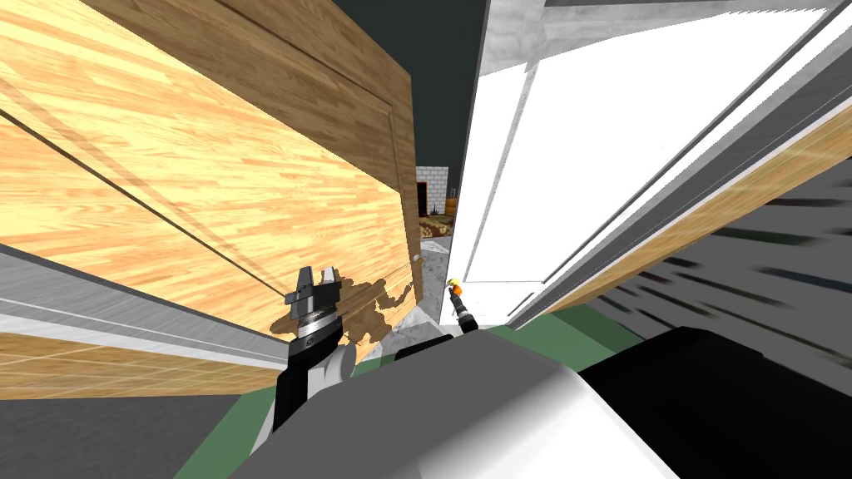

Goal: Push the door open

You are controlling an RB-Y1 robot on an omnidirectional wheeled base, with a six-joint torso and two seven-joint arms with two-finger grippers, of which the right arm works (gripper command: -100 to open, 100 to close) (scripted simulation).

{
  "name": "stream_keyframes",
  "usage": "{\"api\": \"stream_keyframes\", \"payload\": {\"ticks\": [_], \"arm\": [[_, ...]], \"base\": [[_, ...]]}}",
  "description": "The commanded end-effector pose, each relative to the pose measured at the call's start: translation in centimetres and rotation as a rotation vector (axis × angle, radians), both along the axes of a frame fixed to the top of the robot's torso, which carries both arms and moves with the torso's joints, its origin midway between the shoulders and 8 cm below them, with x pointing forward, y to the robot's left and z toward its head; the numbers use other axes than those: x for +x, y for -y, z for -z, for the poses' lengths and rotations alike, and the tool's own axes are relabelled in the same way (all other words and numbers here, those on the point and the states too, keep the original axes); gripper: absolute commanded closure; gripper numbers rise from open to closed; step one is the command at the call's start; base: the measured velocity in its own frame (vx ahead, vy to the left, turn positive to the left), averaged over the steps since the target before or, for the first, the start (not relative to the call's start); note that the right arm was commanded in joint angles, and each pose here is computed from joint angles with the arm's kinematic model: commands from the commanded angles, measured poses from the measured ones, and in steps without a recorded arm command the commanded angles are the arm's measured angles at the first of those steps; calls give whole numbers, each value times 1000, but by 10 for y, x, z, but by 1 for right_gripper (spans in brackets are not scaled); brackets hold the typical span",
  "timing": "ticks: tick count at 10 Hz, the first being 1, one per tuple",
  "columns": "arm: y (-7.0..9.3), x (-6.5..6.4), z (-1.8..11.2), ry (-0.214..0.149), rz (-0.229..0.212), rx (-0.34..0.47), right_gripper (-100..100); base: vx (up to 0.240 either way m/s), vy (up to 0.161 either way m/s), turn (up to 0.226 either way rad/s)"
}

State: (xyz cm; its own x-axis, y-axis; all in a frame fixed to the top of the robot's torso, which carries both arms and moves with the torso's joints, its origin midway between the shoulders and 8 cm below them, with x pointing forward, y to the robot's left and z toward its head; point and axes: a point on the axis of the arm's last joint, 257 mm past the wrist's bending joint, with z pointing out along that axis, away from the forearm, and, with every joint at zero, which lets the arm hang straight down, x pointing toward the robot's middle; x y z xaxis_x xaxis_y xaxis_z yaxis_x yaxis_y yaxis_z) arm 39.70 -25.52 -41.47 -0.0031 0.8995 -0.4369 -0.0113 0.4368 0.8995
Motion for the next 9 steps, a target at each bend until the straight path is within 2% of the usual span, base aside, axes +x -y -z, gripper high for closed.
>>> {"api": "stream_keyframes", "payload": {"ticks": [1, 7, 8, 9], "arm": [[27, -4, 1, -4, 43, -18, 100], [27, -4, 1, -4, 43, -18, 100], [10, 2, -1, 8, 30, 34, 100], [18, 3, -3, 13, 47, 55, 100]], "base": [[0, 0, 0], [3, -3, -2], [11, 21, 187], [20, 12, 167]]}}
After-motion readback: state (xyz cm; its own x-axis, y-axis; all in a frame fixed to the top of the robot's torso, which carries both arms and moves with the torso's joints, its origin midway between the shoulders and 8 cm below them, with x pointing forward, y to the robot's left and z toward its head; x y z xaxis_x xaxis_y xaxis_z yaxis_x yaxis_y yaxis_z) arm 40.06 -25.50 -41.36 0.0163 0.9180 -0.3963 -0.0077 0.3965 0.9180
